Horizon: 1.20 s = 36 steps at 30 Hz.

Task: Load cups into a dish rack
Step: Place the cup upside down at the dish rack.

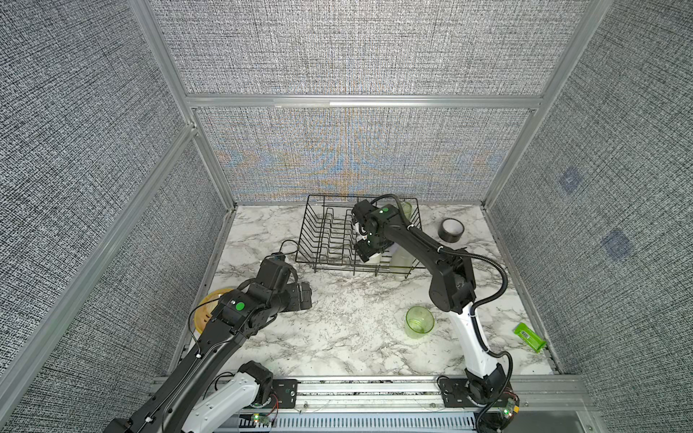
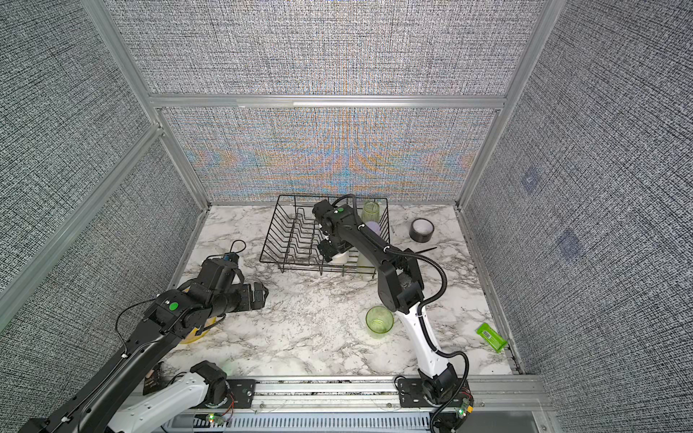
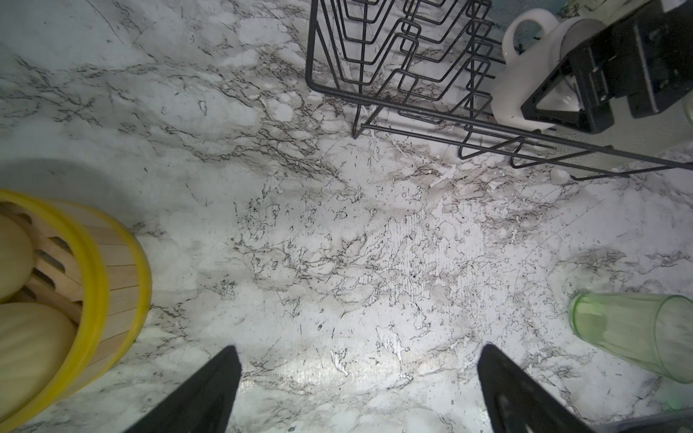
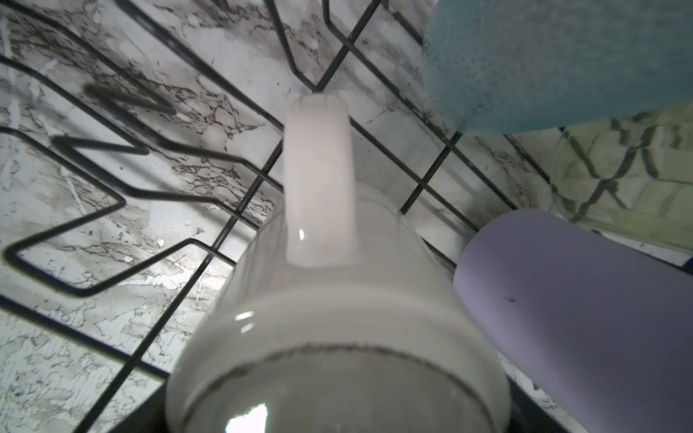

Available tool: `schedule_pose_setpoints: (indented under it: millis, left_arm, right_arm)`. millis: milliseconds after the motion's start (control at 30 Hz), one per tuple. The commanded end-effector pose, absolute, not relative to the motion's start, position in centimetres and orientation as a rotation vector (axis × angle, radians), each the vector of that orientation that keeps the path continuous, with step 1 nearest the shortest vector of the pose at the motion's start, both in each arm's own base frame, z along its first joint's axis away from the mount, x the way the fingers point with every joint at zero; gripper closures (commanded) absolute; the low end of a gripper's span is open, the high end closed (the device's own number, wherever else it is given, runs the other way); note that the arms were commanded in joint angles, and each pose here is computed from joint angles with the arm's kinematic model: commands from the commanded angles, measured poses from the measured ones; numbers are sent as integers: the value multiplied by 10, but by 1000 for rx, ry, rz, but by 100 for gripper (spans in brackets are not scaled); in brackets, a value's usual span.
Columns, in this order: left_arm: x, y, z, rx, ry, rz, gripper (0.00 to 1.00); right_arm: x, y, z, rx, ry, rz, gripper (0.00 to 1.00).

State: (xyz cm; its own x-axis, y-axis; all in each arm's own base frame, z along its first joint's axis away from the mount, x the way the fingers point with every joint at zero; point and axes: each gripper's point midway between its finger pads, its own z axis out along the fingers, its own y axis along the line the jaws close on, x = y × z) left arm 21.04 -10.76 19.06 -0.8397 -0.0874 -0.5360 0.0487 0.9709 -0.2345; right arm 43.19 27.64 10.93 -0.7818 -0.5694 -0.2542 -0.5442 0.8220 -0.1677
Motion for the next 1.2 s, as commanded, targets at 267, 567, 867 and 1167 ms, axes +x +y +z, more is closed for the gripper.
schedule_pose_setpoints:
  millis: [267,567,867,1167]
  left_arm:
    - [206,-101,189,-53,2553,-299,1]
    - [208,-102,189,-56,2554,-295,1]
    - [207,-100,190,-63,2551,-292,1]
    - [205,-100,191,-70,2549,-302,1]
  right_arm:
    - [458,283,113,-896,2627,-97,23]
    - [460,278,100,-931,2643,-135,20]
    - [469,270,107,-927,2606,-222,15]
    - [470,270,121,-893,2589,-208,9]
